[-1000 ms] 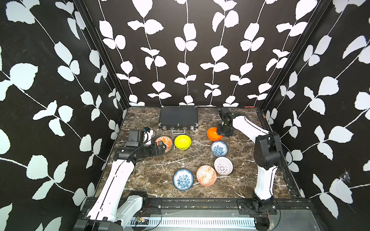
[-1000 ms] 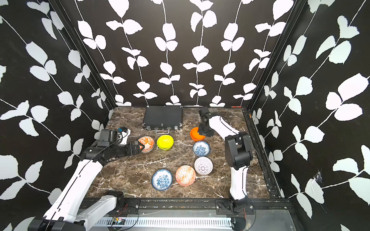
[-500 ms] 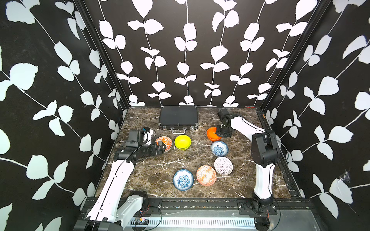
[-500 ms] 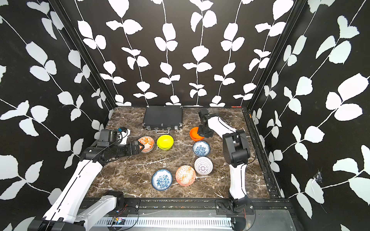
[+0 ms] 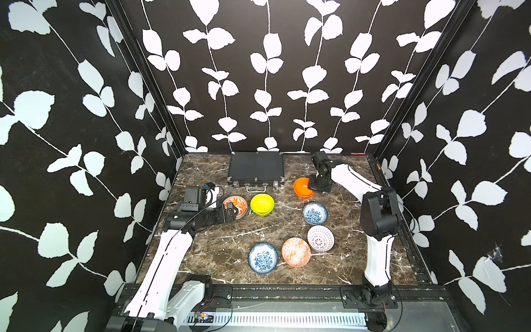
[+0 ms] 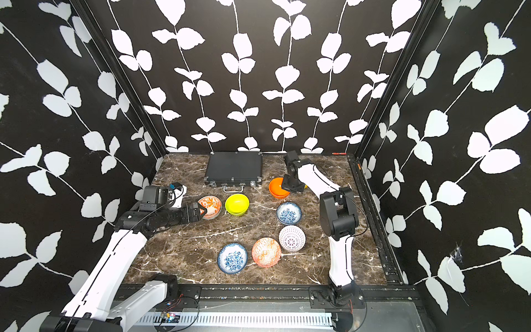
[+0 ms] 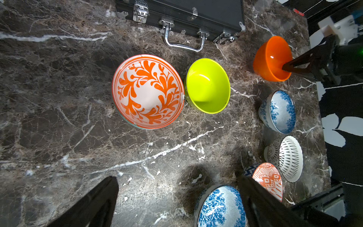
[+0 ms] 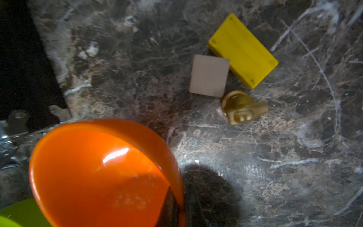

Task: Stack the bowls
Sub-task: Pick up the bowl from the center of the board, then place the bowl on the bowl.

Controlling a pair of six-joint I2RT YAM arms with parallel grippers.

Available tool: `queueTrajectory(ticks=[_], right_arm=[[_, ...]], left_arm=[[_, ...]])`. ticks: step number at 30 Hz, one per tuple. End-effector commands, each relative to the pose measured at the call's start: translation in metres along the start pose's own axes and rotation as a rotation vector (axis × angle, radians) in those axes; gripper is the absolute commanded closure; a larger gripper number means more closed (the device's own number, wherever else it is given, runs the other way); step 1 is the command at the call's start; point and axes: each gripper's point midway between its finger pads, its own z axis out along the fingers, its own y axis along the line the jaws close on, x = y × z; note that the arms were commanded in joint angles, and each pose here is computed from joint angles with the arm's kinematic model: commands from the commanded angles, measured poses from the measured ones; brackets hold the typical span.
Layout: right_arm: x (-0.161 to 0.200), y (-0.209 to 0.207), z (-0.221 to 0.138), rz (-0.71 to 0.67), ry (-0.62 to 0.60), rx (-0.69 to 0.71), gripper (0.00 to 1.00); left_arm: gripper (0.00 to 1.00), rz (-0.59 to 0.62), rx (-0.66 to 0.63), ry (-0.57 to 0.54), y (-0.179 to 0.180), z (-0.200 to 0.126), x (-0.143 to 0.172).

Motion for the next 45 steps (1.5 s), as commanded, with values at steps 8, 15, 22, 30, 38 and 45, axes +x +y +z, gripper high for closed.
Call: queueTrajectory(ticks=[8,15,22,30,38,45], right_arm=[[0.031,0.095,-0.052,-0.166,-0.064,-0.095,1.00],[0.059,0.140,-0.055,-0.255,-0.060,-0.116,1.00],[0.082,0.163,-0.040,-0.299,-0.023,-0.126,1.00],[0.097,0.173,-0.018,-0.320,0.008,-0.116,1.00],[0.102,0.174,-0.004,-0.330,0.021,-0.096,1.00],[0.104,0.175,0.006,-0.342,0.023,-0.071,1.00]], left_arm=[[0.01,0.027,0.002,-0.032,-0.003,-0.007,-0.003],[0.01,0.032,-0.020,-0.060,-0.002,-0.015,-0.005],[0.02,0.051,-0.007,-0.113,-0.006,-0.025,-0.009],[0.01,0.053,-0.010,-0.110,-0.005,-0.024,-0.008],[0.02,0.055,-0.010,-0.117,-0.005,-0.026,-0.008],[0.01,0.054,-0.011,-0.118,-0.005,-0.026,-0.008]])
